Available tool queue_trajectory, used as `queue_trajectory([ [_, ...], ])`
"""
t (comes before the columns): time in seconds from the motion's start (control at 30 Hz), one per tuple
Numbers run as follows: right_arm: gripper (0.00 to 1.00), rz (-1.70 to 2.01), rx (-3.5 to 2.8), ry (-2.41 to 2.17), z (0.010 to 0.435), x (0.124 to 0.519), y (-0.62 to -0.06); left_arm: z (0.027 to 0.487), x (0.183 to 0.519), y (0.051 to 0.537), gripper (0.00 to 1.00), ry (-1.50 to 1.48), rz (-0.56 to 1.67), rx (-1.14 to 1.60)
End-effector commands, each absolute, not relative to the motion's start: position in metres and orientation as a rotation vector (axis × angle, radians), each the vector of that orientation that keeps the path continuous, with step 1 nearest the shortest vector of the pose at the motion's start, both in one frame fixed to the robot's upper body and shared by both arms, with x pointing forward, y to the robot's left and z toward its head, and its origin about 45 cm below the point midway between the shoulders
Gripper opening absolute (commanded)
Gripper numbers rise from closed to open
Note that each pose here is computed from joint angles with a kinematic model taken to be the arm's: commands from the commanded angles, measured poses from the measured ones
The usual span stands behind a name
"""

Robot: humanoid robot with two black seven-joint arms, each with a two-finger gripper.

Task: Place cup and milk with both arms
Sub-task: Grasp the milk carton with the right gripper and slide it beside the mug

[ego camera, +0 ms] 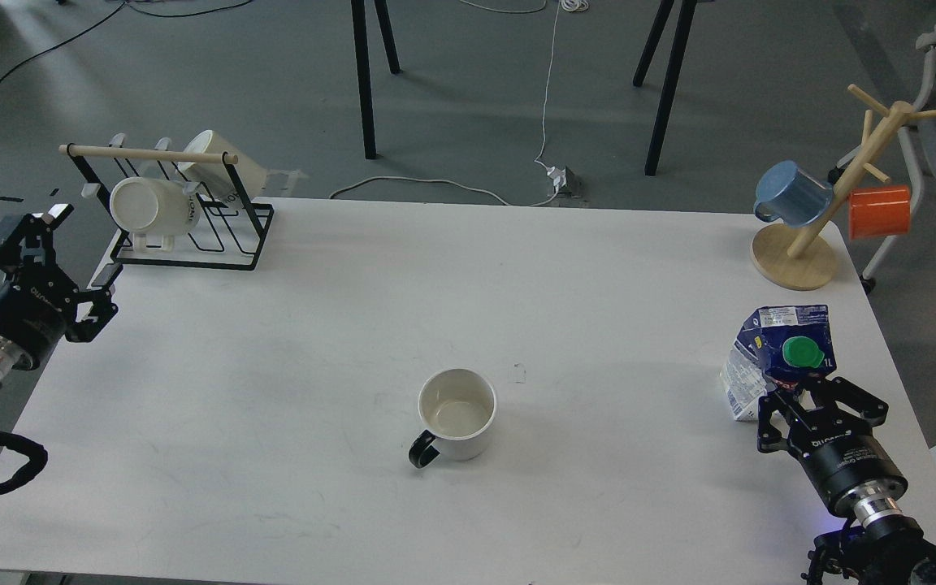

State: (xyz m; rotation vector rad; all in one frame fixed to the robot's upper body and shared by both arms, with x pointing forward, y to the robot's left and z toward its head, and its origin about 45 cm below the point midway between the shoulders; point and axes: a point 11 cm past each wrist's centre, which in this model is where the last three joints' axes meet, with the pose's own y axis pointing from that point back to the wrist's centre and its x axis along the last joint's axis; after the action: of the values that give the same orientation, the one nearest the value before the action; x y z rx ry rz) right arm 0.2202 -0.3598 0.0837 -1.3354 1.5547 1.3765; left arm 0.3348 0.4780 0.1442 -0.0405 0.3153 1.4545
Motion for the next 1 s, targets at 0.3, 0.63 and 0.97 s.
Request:
queue_trajectory([
  [0.3, 0.32, 1.494, -1.605, 1.224, 0.107, 0.207, -0.25, 0.138, 0.33, 0.477, 0.99, 0.317, 1.442, -0.003],
  [0.63, 0.33, 1.585, -1.671, 1.12, 0.097, 0.185, -0.202, 0.136, 0.329, 0.477, 0.99, 0.312, 1.434, 0.015],
  [0.97, 0.34, 1.608, -1.667, 1.063, 0.094, 0.181, -0.175, 0.135, 0.325, 0.486, 0.99, 0.309, 1.458, 0.032],
])
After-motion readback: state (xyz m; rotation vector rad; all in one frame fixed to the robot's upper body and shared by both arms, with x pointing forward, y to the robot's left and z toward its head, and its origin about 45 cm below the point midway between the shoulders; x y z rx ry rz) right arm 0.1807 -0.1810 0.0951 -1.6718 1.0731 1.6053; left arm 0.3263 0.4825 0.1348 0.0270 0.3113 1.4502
